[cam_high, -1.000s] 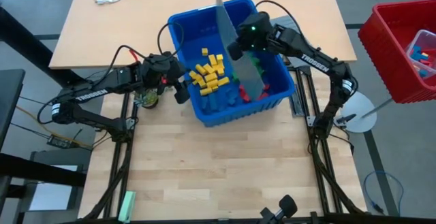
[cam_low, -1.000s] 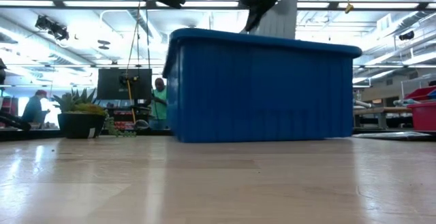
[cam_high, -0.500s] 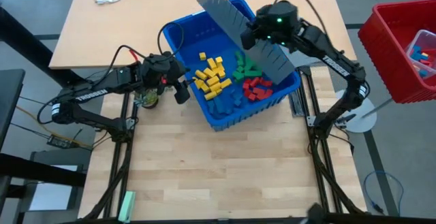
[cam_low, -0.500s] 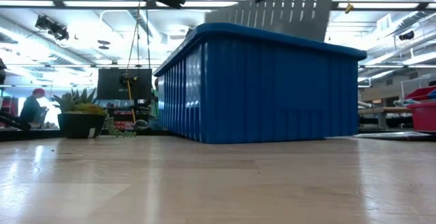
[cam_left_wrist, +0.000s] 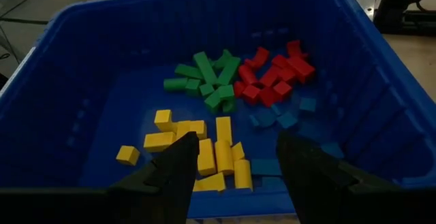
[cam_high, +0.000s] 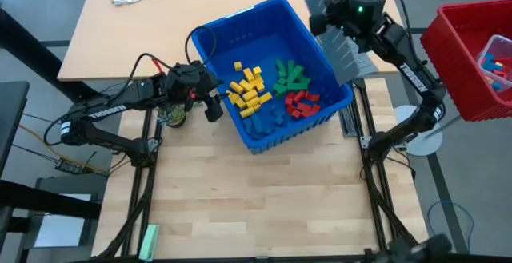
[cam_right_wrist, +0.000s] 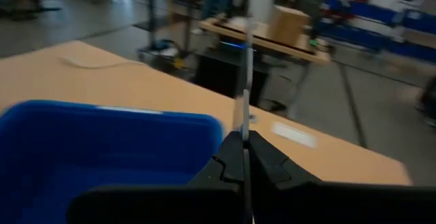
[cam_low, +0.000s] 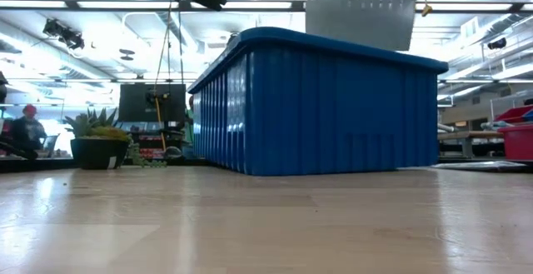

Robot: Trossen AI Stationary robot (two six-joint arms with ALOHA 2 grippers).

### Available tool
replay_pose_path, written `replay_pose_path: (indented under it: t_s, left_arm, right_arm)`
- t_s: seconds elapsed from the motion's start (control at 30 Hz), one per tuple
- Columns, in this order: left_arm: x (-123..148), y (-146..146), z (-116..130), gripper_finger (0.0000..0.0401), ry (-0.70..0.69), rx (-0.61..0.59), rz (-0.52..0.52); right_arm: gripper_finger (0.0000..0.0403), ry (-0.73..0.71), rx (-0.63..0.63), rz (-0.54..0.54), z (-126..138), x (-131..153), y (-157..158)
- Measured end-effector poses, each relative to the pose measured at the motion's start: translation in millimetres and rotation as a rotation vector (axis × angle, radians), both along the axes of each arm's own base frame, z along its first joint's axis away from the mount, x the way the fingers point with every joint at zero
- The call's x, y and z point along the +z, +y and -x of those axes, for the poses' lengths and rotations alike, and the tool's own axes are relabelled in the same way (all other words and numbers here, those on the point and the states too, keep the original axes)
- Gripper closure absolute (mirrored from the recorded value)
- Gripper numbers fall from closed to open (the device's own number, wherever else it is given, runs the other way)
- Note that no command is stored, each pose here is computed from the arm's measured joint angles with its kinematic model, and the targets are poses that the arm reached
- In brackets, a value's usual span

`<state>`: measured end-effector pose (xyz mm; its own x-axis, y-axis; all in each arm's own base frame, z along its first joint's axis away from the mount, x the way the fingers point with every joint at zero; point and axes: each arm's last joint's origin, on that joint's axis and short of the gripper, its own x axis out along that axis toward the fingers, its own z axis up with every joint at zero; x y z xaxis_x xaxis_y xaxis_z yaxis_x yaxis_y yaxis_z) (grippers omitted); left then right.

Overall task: Sort blocks
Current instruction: Remove the bin divider from the blue bin

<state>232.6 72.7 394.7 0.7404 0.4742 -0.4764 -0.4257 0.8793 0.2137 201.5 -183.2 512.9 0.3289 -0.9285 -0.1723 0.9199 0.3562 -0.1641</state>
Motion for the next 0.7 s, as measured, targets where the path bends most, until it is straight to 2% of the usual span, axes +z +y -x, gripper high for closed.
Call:
replay_pose_path:
  t_s: [0.23, 0.4, 0.7]
  left_arm:
    - [0, 0, 0, 0.019, -0.002, -0.008, 0.008]
    - [0, 0, 0, 0.019, -0.005, -0.008, 0.008]
    - [0, 0, 0, 0.019, -0.009, -0.008, 0.006]
  right_arm:
    - [0.0402, 0.167, -0.126, -0.011, 15, -16, -46]
    - [0.0402, 0.222, -0.201, -0.058, 28, -31, -79]
    - [0.0402, 0.258, -0.233, -0.262, 24, -102, -141]
